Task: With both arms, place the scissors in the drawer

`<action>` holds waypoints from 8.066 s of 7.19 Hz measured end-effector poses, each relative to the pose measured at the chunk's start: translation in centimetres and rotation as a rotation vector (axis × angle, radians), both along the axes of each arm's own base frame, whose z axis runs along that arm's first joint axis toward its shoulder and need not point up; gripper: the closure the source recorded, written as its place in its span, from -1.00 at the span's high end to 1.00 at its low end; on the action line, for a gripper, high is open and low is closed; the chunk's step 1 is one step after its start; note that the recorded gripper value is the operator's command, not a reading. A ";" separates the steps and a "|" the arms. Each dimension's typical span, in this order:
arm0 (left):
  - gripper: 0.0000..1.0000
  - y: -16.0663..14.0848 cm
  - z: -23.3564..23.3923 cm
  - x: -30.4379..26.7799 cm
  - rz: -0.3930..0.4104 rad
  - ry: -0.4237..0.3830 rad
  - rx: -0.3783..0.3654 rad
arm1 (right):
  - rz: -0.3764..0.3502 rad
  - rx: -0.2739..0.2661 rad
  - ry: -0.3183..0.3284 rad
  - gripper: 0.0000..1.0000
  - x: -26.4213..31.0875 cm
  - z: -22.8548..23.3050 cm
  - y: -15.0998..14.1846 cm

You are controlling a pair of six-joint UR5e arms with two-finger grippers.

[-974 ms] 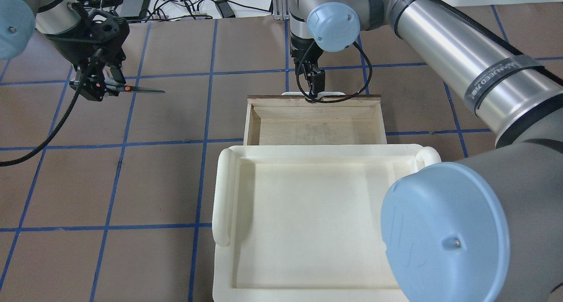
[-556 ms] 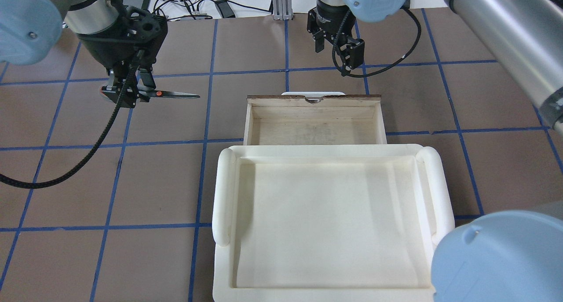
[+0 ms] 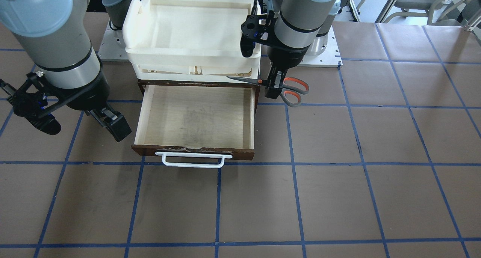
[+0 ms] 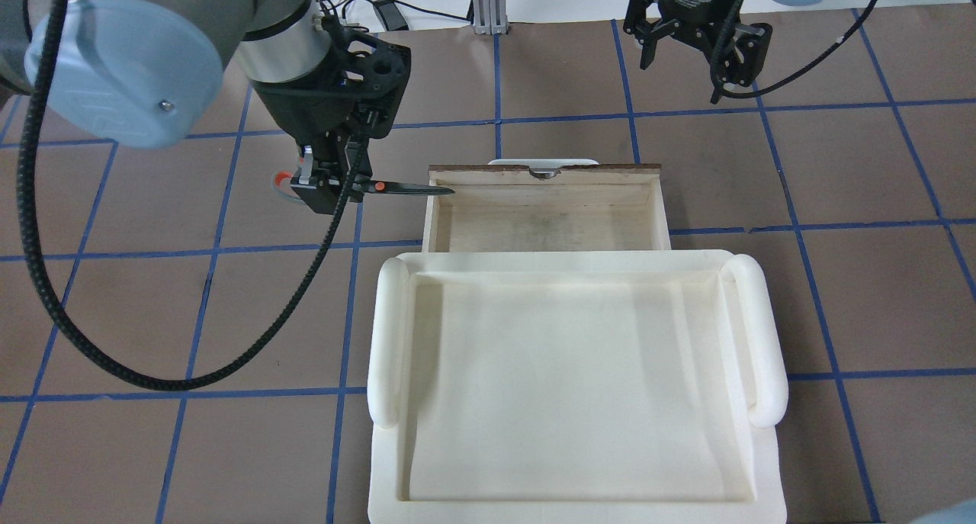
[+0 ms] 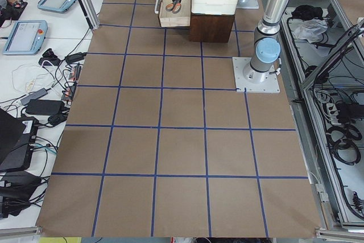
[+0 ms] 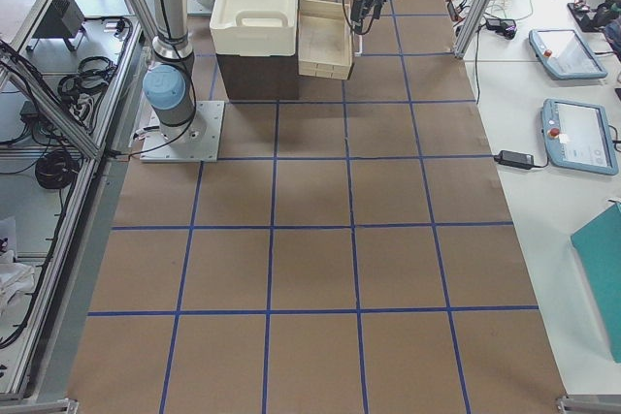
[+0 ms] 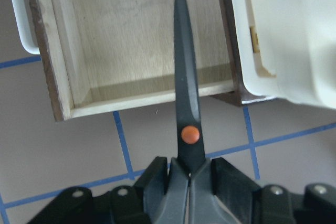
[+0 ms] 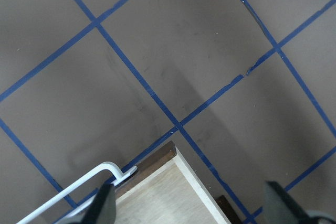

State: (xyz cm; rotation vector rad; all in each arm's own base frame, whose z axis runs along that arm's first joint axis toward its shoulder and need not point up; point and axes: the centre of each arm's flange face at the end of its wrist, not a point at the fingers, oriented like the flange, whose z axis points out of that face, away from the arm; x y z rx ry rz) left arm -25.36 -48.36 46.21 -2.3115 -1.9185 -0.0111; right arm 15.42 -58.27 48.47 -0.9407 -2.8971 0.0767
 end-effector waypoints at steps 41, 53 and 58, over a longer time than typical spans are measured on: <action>0.99 -1.4 7.4 1.8 0.948 -0.016 -0.129 | 0.629 0.003 -0.108 1.00 0.5 5.1 9.3; 1.00 1.3 7.6 11.0 1.785 -0.029 -0.120 | 0.629 0.035 -0.063 1.00 0.0 4.3 9.4; 1.00 2.0 7.3 11.1 1.818 -0.032 -0.112 | 0.622 0.046 -0.060 1.00 -0.1 3.8 9.6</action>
